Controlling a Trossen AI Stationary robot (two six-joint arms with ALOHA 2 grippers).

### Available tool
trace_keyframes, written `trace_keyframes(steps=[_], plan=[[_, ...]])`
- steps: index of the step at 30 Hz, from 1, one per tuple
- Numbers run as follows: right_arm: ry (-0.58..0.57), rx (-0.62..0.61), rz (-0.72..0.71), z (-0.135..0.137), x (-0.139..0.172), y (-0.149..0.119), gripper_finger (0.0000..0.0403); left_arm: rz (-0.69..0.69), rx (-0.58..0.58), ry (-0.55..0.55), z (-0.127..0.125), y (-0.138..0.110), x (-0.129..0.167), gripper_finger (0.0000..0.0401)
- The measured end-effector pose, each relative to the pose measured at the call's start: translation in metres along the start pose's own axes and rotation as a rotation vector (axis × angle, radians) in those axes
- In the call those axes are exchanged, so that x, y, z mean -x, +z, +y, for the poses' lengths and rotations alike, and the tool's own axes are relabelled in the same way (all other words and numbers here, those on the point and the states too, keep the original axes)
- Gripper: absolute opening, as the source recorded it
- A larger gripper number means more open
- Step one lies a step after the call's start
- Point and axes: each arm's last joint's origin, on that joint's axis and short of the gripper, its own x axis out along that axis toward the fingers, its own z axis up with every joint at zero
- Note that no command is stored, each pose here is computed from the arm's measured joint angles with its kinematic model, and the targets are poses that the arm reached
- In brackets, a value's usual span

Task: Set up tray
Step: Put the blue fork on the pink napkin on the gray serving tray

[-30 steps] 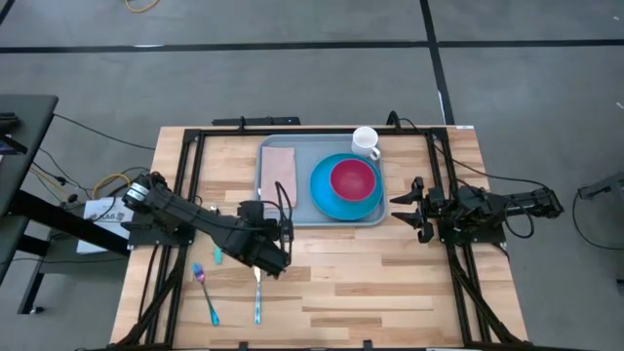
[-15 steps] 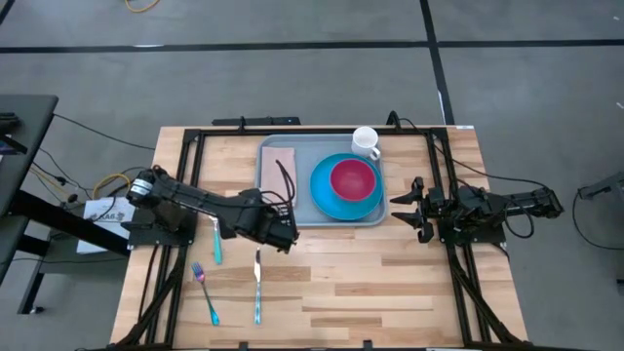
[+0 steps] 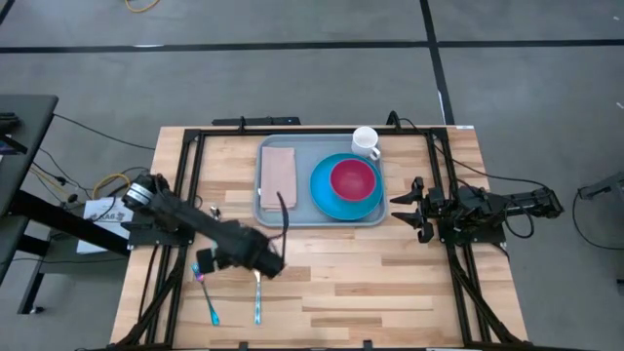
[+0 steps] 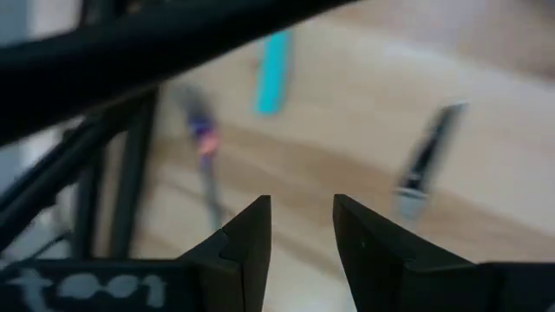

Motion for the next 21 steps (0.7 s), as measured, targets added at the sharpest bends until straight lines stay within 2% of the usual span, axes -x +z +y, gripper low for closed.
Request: trace_keyframes(steps=[3, 10, 15, 18, 21], plan=[[0.0, 0.0, 0.0, 0.0, 0.0, 0.0, 0.0182, 0.004, -0.02, 0.057, 0.01, -0.009, -0.014, 0.0116], [0.0, 0.0, 0.0, 0.0, 0.0, 0.0, 0.0182, -0.027, -0.059, 0.083, 0.023, -0.02, -0.029, 0.0116], [0.0, 0.0, 0.0, 0.0, 0.0, 0.0, 0.0182, 0.038, -0.086, -0.049, 0.015, -0.032, -0.038, 0.0116], [0.0, 0.0, 0.0, 0.0, 0.0, 0.0, 0.0182, 0.013, -0.114, -0.169, 0.009, -0.035, -0.037, 0.0116], [0.0, 0.0, 0.0, 0.0, 0.0, 0.0, 0.0182, -0.031, -0.149, -0.224, 0.007, -0.033, -0.036, 0.0116]])
